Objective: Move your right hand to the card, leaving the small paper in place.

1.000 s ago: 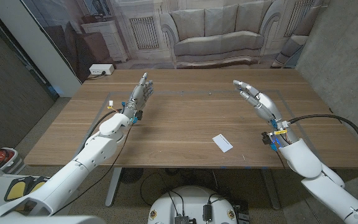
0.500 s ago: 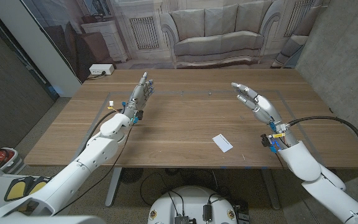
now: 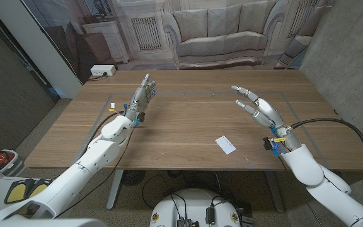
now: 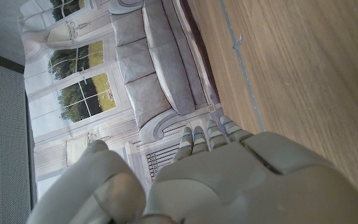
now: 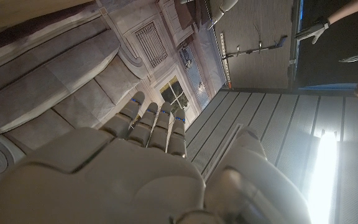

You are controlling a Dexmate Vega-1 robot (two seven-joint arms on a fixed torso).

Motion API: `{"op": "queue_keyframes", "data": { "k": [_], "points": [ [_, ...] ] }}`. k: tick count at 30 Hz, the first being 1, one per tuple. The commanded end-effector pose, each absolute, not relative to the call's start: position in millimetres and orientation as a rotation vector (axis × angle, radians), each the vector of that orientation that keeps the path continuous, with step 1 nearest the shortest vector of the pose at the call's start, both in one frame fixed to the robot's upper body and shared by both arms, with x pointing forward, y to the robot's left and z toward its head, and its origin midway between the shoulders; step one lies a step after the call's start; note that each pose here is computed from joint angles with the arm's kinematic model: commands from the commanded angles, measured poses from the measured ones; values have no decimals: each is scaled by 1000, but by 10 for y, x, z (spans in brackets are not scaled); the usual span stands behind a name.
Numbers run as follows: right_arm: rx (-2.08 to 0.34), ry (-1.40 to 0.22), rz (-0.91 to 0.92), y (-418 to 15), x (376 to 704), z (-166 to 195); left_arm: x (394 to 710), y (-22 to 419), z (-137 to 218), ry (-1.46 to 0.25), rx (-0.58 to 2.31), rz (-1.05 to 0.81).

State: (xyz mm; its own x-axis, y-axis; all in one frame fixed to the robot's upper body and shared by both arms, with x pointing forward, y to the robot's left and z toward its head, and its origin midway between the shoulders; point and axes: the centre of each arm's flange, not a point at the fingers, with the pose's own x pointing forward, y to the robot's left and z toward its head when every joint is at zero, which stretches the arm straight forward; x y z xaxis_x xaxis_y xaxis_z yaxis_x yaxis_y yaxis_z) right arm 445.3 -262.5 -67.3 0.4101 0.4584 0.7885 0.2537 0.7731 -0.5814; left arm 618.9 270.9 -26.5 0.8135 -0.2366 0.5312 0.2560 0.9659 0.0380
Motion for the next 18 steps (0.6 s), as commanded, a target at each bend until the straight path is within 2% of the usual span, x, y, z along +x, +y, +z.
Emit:
{"op": "queue_keyframes", "data": {
  "k": [1, 18],
  "points": [
    [-808, -1175, 129, -2511, 4417, -711, 6173, 2733, -268, -553, -25, -267],
    [-924, -1171, 118, -2355, 4424, -775, 6170, 2747, -246, -554, -23, -267]
  ]
}}
